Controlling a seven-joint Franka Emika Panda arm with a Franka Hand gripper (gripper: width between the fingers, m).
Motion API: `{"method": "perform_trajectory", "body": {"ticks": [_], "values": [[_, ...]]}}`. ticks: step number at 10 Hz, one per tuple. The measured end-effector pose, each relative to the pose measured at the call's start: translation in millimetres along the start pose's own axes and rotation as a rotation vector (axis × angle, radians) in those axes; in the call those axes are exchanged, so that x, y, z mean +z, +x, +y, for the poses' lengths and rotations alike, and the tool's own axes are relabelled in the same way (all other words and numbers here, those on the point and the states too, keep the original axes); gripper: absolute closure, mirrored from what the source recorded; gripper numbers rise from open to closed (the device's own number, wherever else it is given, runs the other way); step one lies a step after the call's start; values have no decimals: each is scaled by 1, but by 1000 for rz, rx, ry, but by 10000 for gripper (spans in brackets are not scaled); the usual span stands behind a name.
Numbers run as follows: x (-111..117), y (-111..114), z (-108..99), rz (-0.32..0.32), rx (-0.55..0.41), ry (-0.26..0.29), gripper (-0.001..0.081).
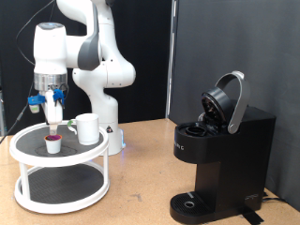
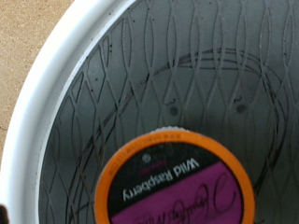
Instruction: Make a cup of coffee with the keurig machine
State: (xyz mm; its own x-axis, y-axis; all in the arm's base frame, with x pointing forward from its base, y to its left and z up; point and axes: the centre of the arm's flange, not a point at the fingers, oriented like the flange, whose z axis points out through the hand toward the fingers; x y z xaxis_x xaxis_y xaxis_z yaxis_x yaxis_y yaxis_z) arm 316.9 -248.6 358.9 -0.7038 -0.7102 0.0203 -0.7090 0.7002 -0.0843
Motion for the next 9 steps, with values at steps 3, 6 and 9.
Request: {"method": "perform_trajectory", "body": {"ticks": [3, 6, 9], "values": [[8, 3, -3, 2, 3, 4, -2], [16, 4, -4, 3, -3, 9, -2], [26, 1, 0, 0, -11, 7, -2]]}}
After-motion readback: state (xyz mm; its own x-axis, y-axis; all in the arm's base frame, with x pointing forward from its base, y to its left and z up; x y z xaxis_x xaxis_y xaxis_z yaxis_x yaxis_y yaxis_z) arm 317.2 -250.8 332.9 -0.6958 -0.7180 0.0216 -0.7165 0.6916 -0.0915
